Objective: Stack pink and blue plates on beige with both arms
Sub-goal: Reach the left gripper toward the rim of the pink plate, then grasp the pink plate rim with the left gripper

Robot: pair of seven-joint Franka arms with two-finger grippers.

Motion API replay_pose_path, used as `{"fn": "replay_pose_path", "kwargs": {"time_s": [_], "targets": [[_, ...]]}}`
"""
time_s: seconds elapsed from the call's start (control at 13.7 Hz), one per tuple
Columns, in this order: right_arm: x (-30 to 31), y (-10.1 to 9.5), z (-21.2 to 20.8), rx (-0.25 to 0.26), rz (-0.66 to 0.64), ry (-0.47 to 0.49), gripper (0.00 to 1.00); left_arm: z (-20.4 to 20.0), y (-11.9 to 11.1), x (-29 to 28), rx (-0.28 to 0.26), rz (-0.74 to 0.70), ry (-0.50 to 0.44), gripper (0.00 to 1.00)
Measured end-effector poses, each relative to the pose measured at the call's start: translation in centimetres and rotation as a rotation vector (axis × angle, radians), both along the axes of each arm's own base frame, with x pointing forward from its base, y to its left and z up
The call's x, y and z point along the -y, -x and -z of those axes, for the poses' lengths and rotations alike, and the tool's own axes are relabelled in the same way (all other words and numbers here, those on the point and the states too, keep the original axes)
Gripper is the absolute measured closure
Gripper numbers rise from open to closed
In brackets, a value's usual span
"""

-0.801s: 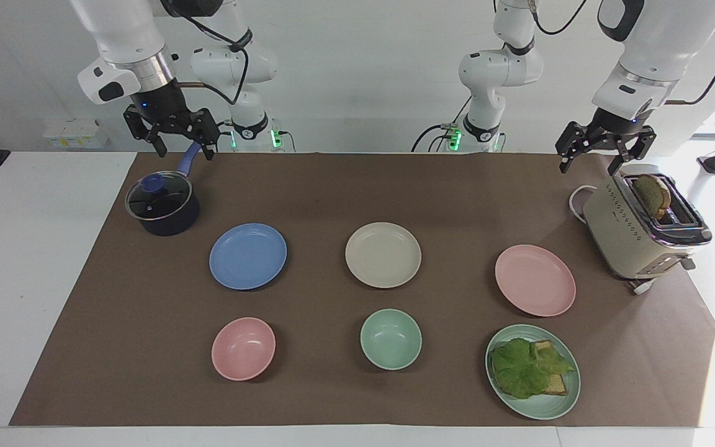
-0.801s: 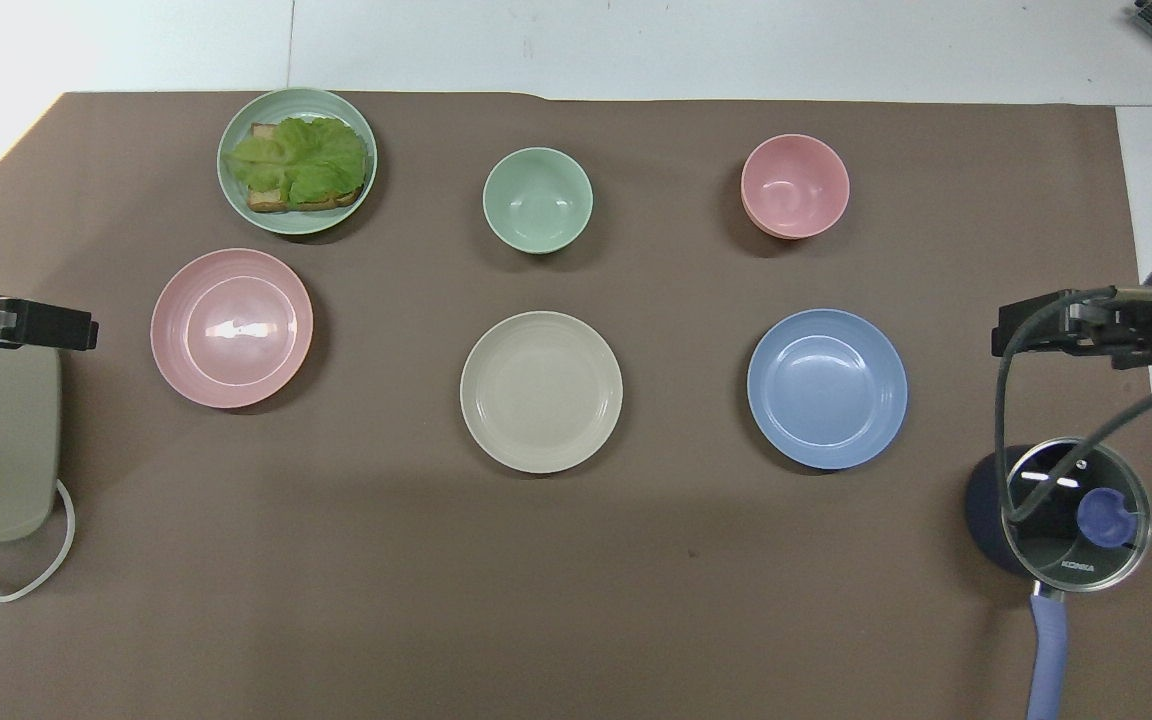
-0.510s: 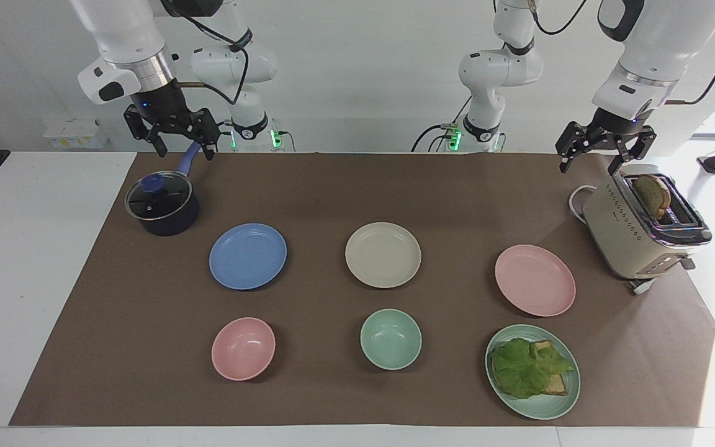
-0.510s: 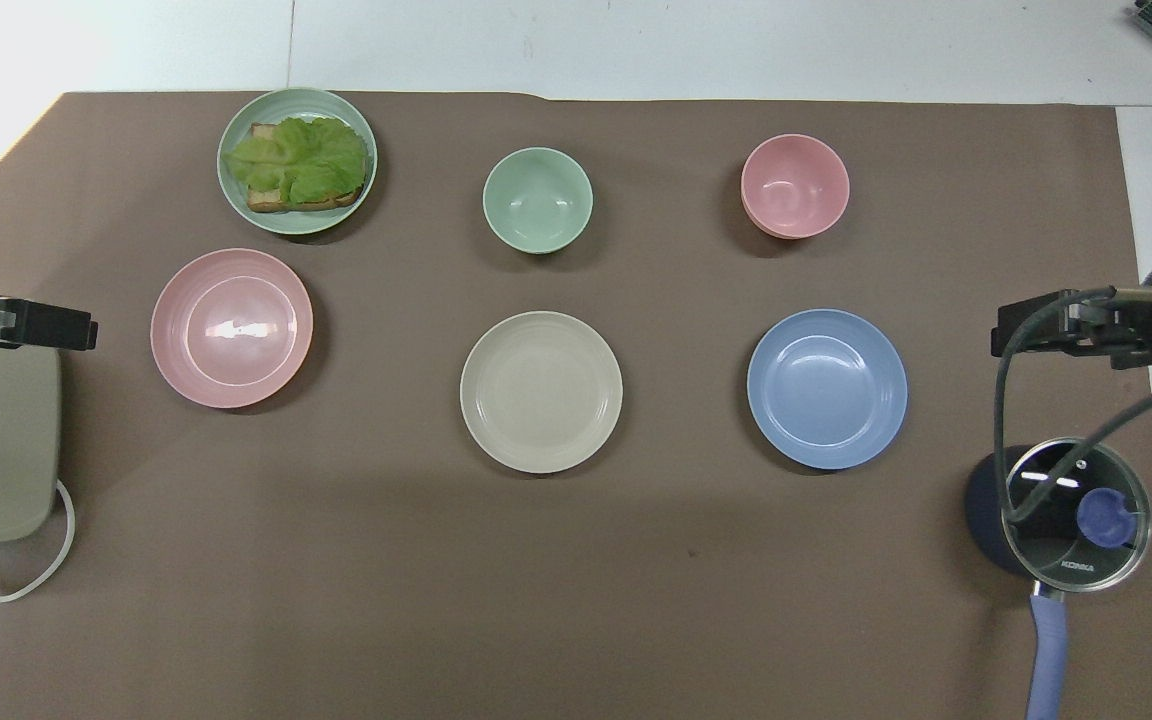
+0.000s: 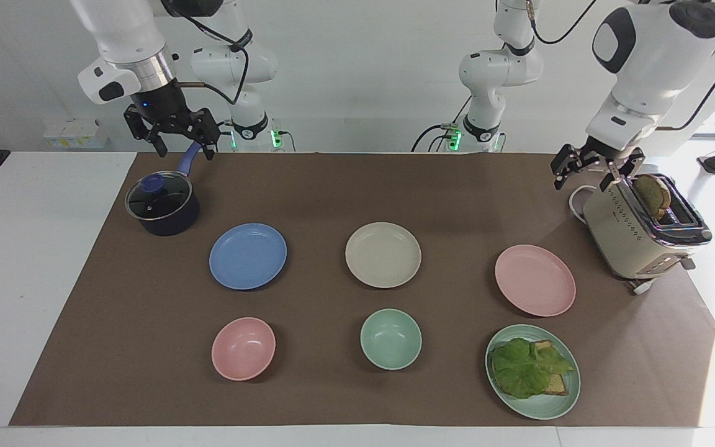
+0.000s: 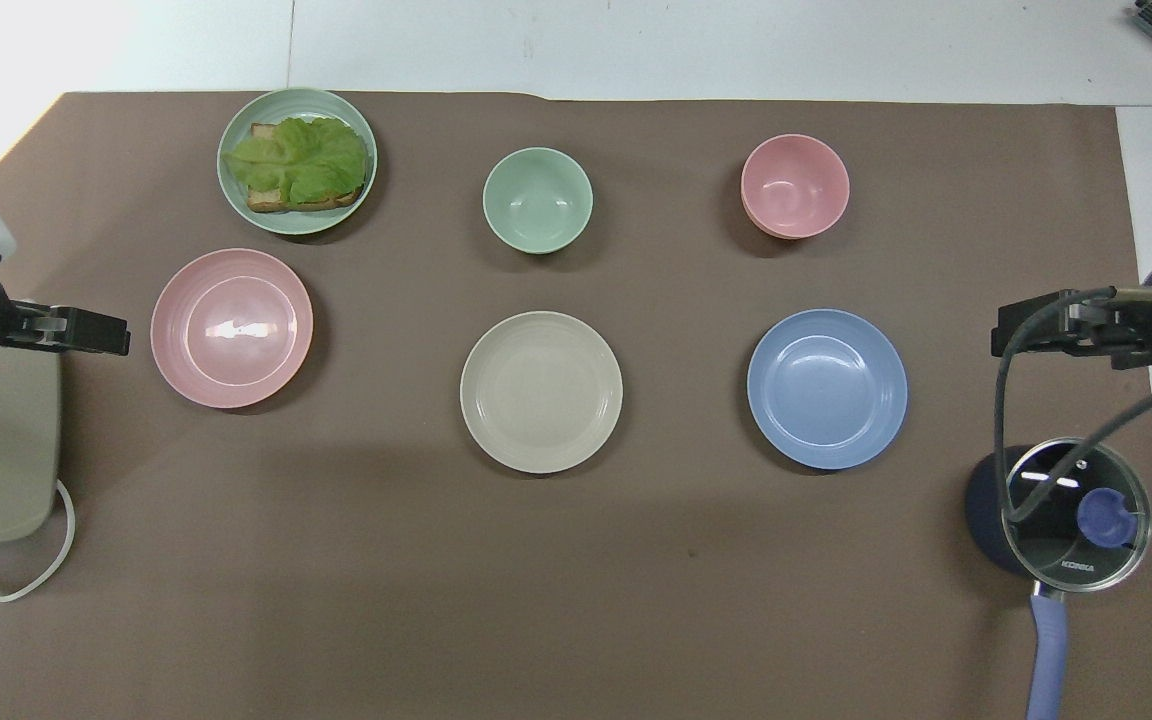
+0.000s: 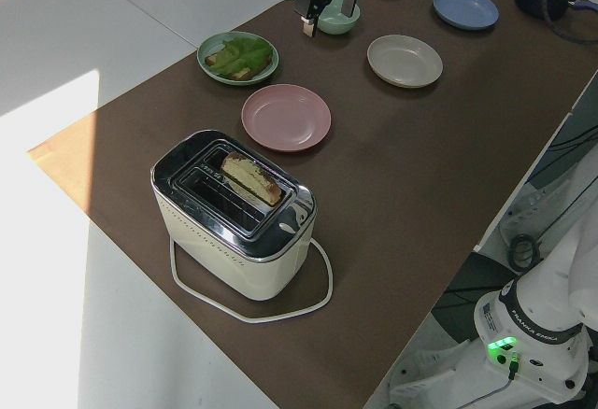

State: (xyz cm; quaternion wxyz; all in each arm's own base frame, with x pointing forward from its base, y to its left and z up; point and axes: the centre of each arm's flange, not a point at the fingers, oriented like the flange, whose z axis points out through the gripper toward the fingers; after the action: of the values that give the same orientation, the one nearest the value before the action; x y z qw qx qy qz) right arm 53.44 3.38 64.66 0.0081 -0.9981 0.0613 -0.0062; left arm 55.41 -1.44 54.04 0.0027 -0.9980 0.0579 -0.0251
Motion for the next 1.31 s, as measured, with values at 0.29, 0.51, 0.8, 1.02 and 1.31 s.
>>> {"fn": "replay_pose_path", "kwargs": {"time_s": [0.29, 0.51, 0.8, 1.02, 1.31], "targets": [[0.2, 0.0, 0.0, 0.000, 0.003, 0.000, 0.00, 9.1, -2.0, -2.3, -0.051, -0.036, 0.011, 0.00], [0.2, 0.0, 0.0, 0.000, 0.003, 0.000, 0.00, 14.5, -3.9, -3.8, -0.063, -0.061, 0.022, 0.00], [0.2, 0.0, 0.0, 0.000, 0.003, 0.000, 0.00, 18.7, -4.1, -5.0, -0.114, -0.154, 0.029, 0.00], [0.2, 0.0, 0.0, -0.001, 0.003, 0.000, 0.00, 20.3, -3.3, -4.8, -0.133, -0.274, 0.027, 0.00], [0.2, 0.0, 0.0, -0.001, 0.003, 0.000, 0.00, 22.2, -2.2, -4.8, -0.157, -0.335, 0.024, 0.00]]}}
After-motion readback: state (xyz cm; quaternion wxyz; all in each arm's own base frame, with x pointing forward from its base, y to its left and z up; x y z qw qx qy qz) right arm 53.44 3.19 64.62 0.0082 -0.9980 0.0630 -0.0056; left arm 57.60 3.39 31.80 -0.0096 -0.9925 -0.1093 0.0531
